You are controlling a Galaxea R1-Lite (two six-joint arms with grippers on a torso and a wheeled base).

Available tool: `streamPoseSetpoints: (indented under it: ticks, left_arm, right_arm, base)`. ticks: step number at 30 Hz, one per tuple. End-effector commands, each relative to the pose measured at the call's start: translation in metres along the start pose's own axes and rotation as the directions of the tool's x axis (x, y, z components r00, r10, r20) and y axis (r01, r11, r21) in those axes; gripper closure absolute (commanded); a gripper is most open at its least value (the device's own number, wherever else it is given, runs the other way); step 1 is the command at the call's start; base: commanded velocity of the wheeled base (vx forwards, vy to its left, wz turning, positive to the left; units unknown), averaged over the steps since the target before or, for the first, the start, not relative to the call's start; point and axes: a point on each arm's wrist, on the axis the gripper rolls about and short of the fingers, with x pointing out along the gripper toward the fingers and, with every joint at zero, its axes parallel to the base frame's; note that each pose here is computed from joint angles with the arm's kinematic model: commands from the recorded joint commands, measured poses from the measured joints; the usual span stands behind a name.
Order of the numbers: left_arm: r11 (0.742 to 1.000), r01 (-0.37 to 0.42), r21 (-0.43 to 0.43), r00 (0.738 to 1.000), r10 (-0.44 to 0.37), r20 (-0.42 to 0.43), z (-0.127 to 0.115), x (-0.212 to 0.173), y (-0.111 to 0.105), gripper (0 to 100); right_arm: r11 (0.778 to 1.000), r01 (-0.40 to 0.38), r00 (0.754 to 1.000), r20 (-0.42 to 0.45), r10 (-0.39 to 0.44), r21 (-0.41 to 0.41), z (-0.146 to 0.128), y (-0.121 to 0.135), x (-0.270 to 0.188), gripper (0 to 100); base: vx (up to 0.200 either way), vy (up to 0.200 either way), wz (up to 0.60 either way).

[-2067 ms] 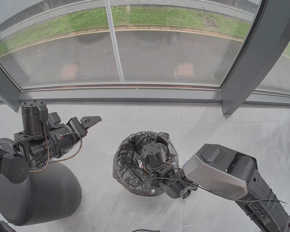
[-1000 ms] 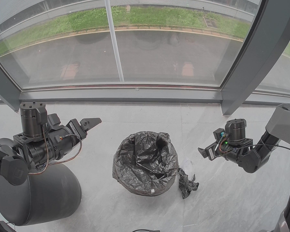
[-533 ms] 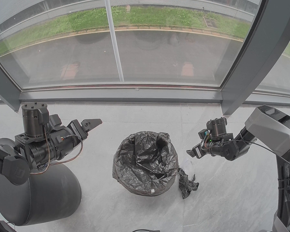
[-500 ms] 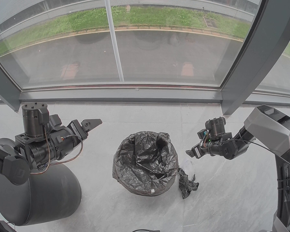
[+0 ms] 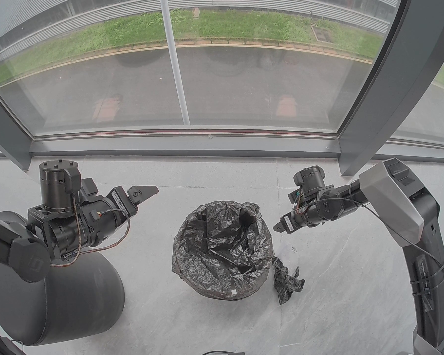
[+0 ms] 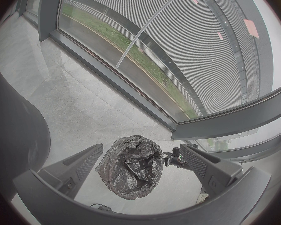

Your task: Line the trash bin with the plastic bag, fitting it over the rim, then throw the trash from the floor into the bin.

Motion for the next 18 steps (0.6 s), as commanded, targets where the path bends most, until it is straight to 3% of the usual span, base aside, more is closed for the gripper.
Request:
streamPoseSetpoints:
  ticks: [1, 10, 12, 15, 17, 18]
  left_arm:
    - [1.000, -0.007, -0.002, 1.000, 0.007, -0.008, -0.001, 0.003, 0.002, 0]
    - [1.000, -0.009, -0.003, 1.000, 0.009, -0.008, -0.001, 0.003, 0.002, 0]
    - [1.000, -0.009, -0.004, 1.000, 0.009, -0.008, -0.001, 0.003, 0.002, 0]
    - [1.000, -0.008, -0.004, 1.000, 0.008, -0.007, -0.001, 0.003, 0.002, 0]
    - [1.000, -0.008, -0.004, 1.000, 0.008, -0.007, -0.001, 0.003, 0.002, 0]
    - [1.000, -0.009, -0.004, 1.000, 0.009, -0.008, -0.001, 0.003, 0.002, 0]
  right_arm:
    - [1.000, -0.020, 0.999, -0.048, 0.019, -0.007, -0.008, 0.012, 0.026, 0]
    - [0.999, -0.034, 0.992, -0.117, 0.038, 0.034, 0.003, 0.009, 0.028, 0]
    - [0.998, -0.038, 0.985, -0.166, 0.045, 0.044, -0.003, 0.009, 0.035, 0]
    - [0.997, -0.056, 0.933, -0.354, 0.071, 0.053, -0.044, 0.014, 0.060, 0]
    - [0.997, -0.056, 0.933, -0.354, 0.071, 0.053, -0.044, 0.014, 0.060, 0]
    - [0.995, -0.065, 0.843, -0.530, 0.096, 0.077, -0.085, 0.015, 0.077, 0]
  base:
    - [0.000, 0.000, 0.00]
    - [0.000, 0.000, 0.00]
    - [0.000, 0.000, 0.00]
    - [0.000, 0.000, 0.00]
    - [0.000, 0.000, 0.00]
    - [0.000, 0.000, 0.00]
